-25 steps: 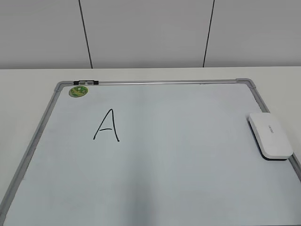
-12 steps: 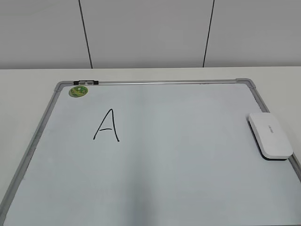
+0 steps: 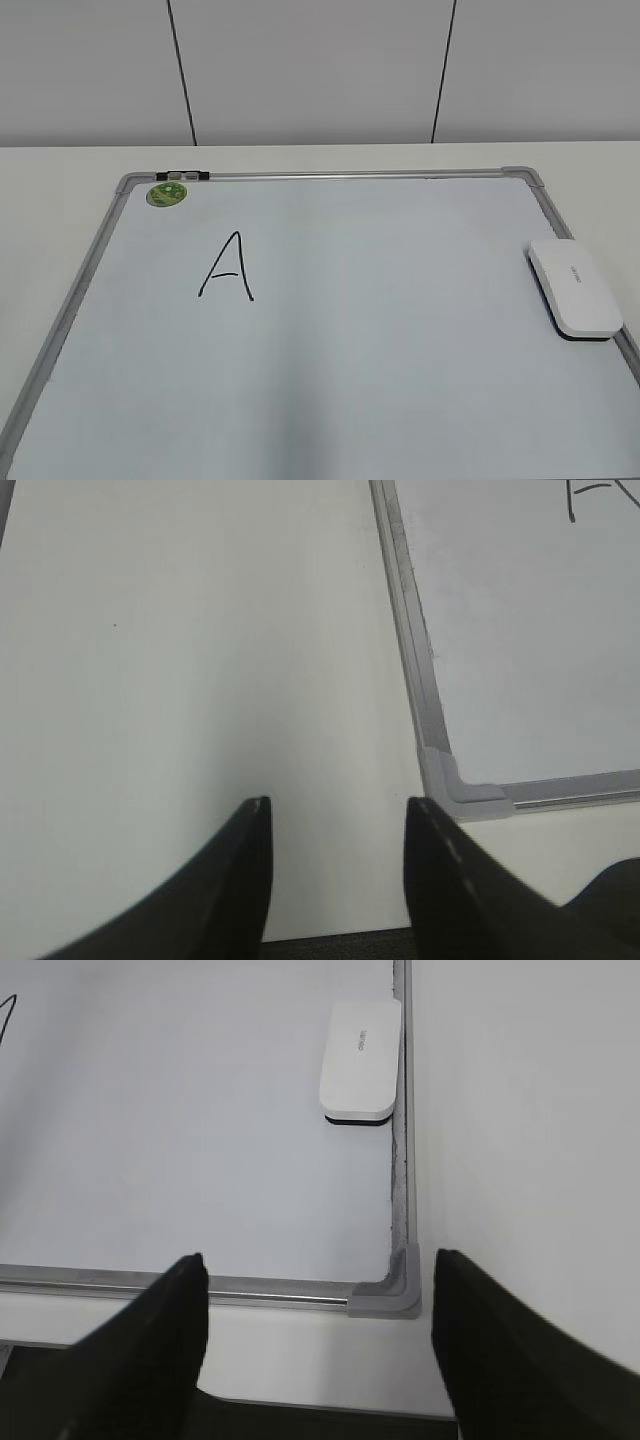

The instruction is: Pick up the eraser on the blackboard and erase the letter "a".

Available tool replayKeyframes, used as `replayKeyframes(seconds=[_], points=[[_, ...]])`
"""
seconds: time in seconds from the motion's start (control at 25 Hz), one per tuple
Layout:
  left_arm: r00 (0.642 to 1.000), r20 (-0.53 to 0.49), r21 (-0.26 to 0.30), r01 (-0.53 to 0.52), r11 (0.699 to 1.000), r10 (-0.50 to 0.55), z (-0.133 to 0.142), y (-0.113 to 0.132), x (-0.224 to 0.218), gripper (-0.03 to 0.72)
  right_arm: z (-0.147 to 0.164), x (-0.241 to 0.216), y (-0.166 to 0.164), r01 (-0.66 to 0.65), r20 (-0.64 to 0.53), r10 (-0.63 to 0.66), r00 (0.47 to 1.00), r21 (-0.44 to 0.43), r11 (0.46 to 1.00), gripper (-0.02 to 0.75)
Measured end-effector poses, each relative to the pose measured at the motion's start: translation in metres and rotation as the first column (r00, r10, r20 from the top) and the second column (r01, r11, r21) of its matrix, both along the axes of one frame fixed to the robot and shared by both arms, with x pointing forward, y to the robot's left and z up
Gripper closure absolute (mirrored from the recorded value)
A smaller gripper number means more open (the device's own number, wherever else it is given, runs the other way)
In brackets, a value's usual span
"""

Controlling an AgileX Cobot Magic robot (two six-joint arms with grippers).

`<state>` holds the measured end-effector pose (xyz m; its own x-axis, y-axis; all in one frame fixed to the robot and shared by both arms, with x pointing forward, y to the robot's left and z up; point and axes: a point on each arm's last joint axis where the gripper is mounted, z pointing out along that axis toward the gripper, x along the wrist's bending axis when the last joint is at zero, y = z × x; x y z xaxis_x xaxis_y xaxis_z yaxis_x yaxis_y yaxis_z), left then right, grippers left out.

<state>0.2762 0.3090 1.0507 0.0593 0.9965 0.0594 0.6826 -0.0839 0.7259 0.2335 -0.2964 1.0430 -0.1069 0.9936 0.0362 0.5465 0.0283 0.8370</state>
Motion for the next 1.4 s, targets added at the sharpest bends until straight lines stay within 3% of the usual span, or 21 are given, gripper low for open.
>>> replayKeyframes(seconds=[0.36,0.64,0.92,1.2,1.4], points=[[1.0,0.006,-0.002,-0.003,1.0,0.003,0.0,0.0,-0.001,0.372,0.0,-0.004,-0.001,0.001,0.03,-0.001,1.0,0.001,1.0,0.218],[0.989,0.106,-0.03,-0.097,0.995,0.1,0.003,0.006,-0.018,0.375,0.0,-0.004,-0.001,0.001,0.03,-0.001,1.0,0.001,1.0,0.218],[0.957,0.218,-0.06,-0.185,0.981,0.193,0.004,0.009,-0.038,0.389,0.0,-0.004,-0.001,0.001,0.03,-0.001,1.0,0.001,1.0,0.218],[0.946,0.252,-0.07,-0.191,0.979,0.203,0.003,0.01,-0.044,0.373,0.0,-0.004,-0.001,0.003,0.03,-0.003,1.0,0.001,1.0,0.219],[0.946,0.254,-0.07,-0.191,0.979,0.203,0.003,0.01,-0.044,0.403,0.0,-0.004,-0.001,0.003,0.03,-0.003,1.0,0.001,1.0,0.219]])
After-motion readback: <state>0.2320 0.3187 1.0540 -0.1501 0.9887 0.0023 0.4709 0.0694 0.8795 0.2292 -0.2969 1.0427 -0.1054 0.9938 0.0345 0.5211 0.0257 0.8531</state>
